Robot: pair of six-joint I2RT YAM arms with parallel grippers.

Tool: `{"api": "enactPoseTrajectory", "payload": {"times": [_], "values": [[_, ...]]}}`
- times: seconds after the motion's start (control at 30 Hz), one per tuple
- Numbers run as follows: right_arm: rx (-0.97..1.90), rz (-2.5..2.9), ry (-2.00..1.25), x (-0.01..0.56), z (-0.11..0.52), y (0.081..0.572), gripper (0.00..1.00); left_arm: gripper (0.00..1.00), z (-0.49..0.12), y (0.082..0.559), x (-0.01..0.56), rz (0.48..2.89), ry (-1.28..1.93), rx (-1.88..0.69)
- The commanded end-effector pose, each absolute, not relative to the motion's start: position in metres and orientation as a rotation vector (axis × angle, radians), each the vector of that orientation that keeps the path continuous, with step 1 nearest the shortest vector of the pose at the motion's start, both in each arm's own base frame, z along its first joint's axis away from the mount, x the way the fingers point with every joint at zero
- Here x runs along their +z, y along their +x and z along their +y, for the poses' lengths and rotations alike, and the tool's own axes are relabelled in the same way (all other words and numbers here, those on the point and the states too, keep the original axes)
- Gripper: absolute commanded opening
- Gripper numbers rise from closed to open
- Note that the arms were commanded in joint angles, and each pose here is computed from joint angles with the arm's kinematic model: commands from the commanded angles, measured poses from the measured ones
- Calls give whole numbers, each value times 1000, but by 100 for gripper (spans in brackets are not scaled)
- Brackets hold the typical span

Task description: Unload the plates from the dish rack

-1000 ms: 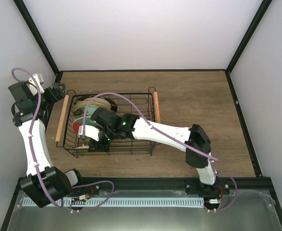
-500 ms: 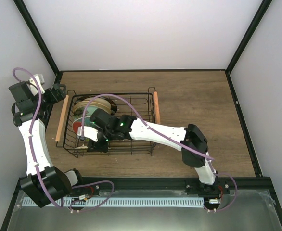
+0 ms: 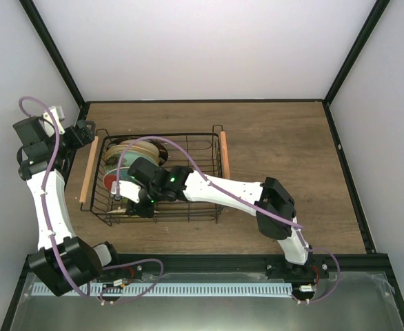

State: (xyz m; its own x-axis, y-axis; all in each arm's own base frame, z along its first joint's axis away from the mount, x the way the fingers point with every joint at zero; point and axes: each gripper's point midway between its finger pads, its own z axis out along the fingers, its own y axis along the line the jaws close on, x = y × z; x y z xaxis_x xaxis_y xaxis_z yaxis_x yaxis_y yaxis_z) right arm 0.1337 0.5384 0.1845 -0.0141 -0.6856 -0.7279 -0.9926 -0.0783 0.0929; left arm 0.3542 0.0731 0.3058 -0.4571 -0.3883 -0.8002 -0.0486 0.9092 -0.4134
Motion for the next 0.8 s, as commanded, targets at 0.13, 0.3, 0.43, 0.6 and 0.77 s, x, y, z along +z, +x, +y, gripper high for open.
{"api": "enactPoseTrajectory", "payload": {"times": [0.13, 0.3, 0.43, 0.6, 0.77], "values": [[809, 1757, -1798, 174, 539, 139, 12, 100, 74, 357, 305, 2019, -307, -418], [782, 1746, -1787, 177, 538, 143, 3, 100, 75, 359, 304, 2016, -319, -430], [747, 1741, -1765, 182, 535, 148, 1, 100, 75, 360, 303, 2016, -319, -432], [637, 1723, -1694, 198, 529, 165, 1, 100, 76, 361, 305, 2011, -322, -430], [549, 1710, -1672, 197, 523, 176, 1, 100, 76, 364, 305, 2006, -332, -440]]}}
